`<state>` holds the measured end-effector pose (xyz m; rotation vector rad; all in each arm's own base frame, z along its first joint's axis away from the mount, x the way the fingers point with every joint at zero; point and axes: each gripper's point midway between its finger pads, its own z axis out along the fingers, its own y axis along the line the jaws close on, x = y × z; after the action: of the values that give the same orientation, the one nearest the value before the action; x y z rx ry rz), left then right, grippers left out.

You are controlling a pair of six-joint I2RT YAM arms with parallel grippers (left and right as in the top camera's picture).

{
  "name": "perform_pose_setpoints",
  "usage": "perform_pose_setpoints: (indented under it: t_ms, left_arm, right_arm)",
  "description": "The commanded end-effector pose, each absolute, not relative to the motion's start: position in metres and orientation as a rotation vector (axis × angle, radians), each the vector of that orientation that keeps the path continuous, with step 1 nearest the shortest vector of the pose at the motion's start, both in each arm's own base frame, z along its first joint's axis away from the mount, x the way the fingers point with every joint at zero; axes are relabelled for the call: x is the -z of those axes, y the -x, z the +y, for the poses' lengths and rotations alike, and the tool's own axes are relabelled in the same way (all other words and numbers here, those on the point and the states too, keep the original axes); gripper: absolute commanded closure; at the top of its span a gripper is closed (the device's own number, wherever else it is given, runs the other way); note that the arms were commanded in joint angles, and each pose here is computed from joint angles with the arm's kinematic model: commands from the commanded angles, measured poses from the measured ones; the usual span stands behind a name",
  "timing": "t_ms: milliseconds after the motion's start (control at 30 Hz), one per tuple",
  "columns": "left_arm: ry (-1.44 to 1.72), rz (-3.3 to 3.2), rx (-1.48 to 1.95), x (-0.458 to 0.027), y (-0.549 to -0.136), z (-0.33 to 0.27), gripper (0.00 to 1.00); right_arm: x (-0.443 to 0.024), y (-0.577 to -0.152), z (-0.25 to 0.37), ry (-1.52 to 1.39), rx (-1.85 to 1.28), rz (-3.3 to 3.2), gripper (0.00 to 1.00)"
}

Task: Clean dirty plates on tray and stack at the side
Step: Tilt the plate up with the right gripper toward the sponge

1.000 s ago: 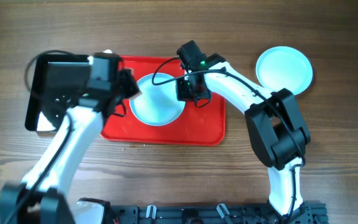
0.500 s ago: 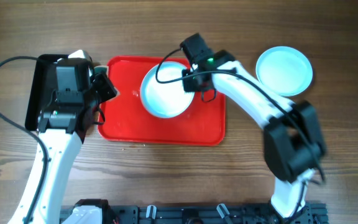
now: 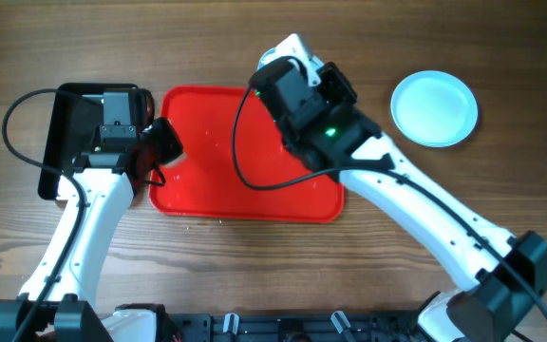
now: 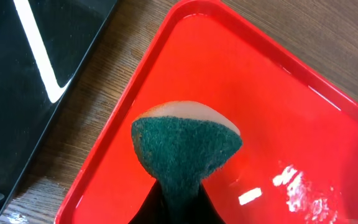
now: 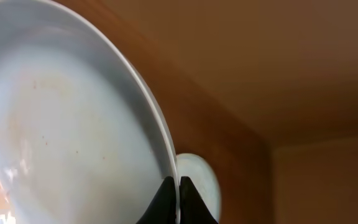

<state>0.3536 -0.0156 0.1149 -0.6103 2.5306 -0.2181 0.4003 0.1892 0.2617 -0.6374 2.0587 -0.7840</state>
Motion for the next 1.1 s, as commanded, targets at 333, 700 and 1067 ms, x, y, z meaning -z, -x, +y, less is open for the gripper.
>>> perform_pose_setpoints:
  t_ms: [333, 700, 1067]
  left_arm:
    - [0.633, 2.544, 0.212, -0.112, -0.350, -0.014, 0.96]
    - [0.591, 2.572, 0.368, -0.113, -0.349, -0.035, 0.96]
    - [0.377, 2.628, 0.607, -0.112, -0.345, -0.102, 0.96]
  right_arm:
    - [-0.285, -0.392, 0.204, 0.681, 1.209, 1.835, 0.96]
    - [-0.167, -0.357, 0.256, 0.507, 0.166, 2.456, 0.96]
    - [-0.045, -0.346, 0.263, 0.366, -0.193, 2.891, 0.95]
